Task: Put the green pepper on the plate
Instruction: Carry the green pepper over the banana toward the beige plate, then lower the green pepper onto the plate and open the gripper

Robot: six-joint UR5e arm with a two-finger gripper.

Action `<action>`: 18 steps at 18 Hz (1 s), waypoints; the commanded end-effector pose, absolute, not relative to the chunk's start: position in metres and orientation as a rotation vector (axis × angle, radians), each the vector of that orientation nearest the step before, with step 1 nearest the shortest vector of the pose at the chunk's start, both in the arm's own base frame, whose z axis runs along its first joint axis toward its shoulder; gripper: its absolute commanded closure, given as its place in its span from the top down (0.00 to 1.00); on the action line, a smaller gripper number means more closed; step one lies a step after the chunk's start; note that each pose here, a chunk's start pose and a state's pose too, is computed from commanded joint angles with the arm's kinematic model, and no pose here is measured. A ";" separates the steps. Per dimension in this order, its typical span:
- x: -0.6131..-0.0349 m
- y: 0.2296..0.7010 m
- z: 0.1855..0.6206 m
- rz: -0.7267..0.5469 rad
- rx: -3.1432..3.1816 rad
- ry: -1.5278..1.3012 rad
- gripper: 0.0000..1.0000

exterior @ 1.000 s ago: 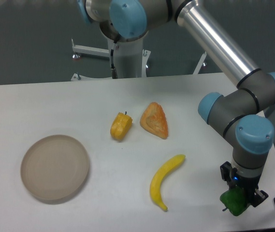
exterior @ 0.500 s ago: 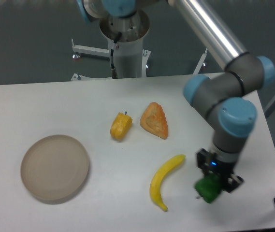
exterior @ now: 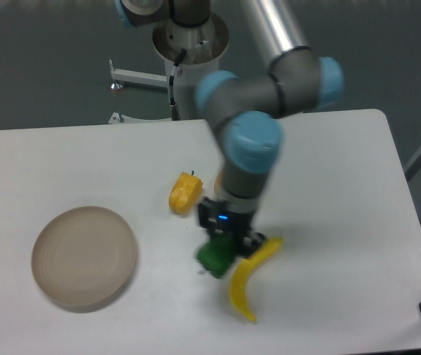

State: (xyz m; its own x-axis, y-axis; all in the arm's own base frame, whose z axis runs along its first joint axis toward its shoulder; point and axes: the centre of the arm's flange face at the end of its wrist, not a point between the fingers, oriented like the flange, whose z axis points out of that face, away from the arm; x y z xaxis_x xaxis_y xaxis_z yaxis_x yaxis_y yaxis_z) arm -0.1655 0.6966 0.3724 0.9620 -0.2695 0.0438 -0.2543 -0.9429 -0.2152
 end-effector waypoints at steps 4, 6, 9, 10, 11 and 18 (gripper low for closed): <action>-0.106 0.698 0.352 -0.105 -2.882 0.259 0.28; -0.080 0.697 0.339 -0.119 -2.885 0.200 0.28; -0.054 0.698 0.328 -0.146 -2.902 0.128 0.28; -0.047 0.700 0.326 -0.151 -2.902 0.106 0.28; -0.038 0.703 0.322 -0.153 -2.898 0.100 0.28; -0.008 0.719 0.278 -0.158 -2.909 0.103 0.28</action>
